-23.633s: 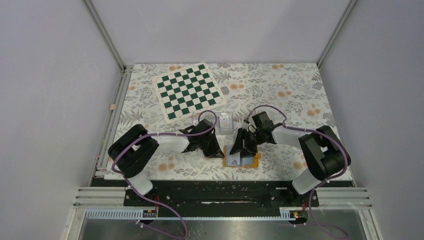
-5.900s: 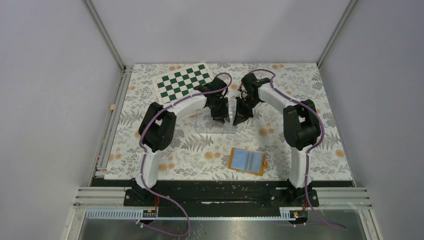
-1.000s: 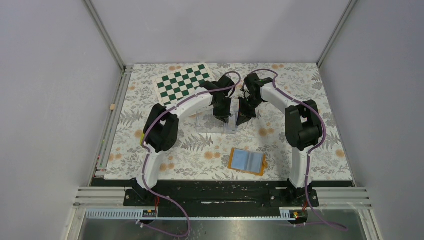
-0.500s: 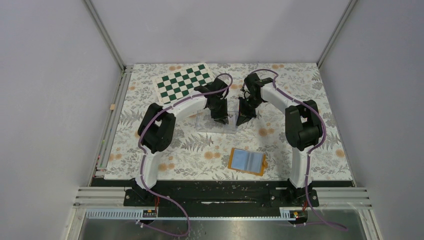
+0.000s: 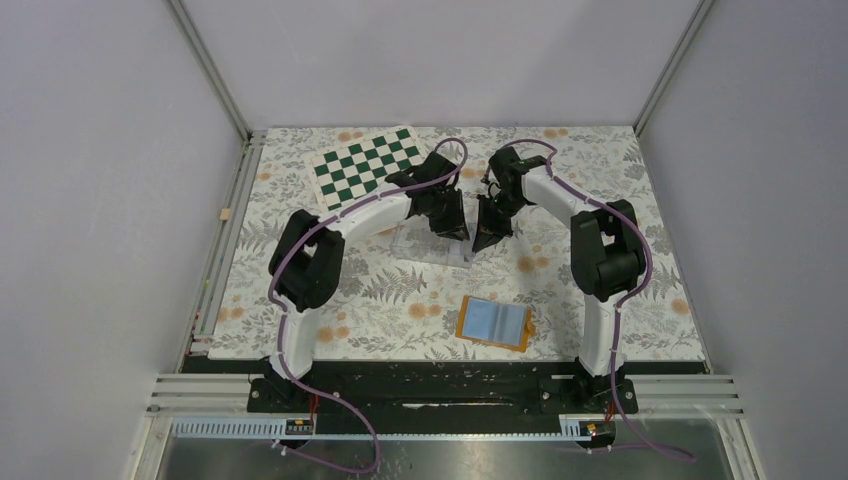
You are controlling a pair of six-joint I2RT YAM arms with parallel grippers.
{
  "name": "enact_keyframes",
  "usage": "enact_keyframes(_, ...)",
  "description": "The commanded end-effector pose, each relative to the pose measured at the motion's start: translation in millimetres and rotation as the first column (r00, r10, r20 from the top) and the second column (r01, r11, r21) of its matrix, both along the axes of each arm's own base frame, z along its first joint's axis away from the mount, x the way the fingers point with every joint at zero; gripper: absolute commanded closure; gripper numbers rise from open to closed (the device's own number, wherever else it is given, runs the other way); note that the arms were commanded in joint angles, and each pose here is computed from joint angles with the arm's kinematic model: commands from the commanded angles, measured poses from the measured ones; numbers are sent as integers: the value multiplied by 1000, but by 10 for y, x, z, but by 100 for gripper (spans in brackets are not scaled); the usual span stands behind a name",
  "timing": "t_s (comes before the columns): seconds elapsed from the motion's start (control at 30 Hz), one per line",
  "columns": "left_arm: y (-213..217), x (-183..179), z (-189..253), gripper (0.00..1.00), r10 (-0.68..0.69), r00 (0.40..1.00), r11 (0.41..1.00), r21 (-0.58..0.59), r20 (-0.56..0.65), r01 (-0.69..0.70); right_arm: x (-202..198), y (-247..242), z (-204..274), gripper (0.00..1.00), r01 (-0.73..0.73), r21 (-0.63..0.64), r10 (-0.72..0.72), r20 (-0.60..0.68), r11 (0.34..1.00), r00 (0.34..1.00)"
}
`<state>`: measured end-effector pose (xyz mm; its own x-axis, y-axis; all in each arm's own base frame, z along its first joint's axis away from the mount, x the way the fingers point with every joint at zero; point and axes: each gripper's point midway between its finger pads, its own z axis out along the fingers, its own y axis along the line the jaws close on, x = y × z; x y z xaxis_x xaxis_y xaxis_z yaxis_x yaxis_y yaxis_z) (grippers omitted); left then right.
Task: Put the credit cards into the card holder
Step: Pick up the credit card from the storage box.
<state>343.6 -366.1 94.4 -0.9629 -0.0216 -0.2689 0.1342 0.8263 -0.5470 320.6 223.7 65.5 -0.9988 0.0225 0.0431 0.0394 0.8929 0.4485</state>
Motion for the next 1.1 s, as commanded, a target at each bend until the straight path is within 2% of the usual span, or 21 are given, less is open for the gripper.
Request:
enact_keyframes(0.0, -153, 11, 351, 83, -23, 998, 994, -101, 63, 30, -130, -9, -106, 94, -30, -26, 29, -35, 999, 999)
enact_keyframes(0.33, -47, 38, -3, 82, -22, 1000, 1000, 16, 16, 22, -130, -9, -112, 94, -30, -27, 29, -37, 999, 999)
enact_keyframes(0.4, -29, 52, -20, 87, -16, 1000, 999, 28, 21, 15, -128, -5, -103, 94, -30, -26, 30, -34, 999, 999)
enact_keyframes(0.5, -32, 56, -16, 100, -20, 1000, 999, 26, 23, 19, -117, -4, -76, 93, -31, -23, 30, -26, 999, 999)
enact_keyframes(0.63, -8, 66, -11, 100, -9, 1000, 1000, 24, 18, 8, -89, 5, 50, 87, -33, -11, 33, 10, 999, 999)
enact_keyframes(0.67, 12, 73, 15, 100, 0, 1000, 1000, 24, 27, 0, -79, 5, 102, 85, -32, -8, 32, 26, 999, 999)
enact_keyframes(0.77, 118, 117, 196, 100, 44, 996, 999, 23, 82, -46, -63, -9, 319, 66, -37, 2, 36, 84, 999, 996)
enact_keyframes(0.87, 248, 144, 602, 100, 82, 981, 997, -2, 176, -83, -48, -20, 644, 51, -35, 27, 30, 174, 999, 984)
enact_keyframes(0.97, 370, 93, 969, 100, 99, 967, 995, -37, 236, -93, -98, 32, 1010, 39, -61, 111, 28, 274, 992, 961)
enact_keyframes(1.07, 491, -68, 1199, 100, 110, 966, 992, -91, 235, -91, -175, 51, 1334, 33, -65, 185, -6, 358, 981, 934)
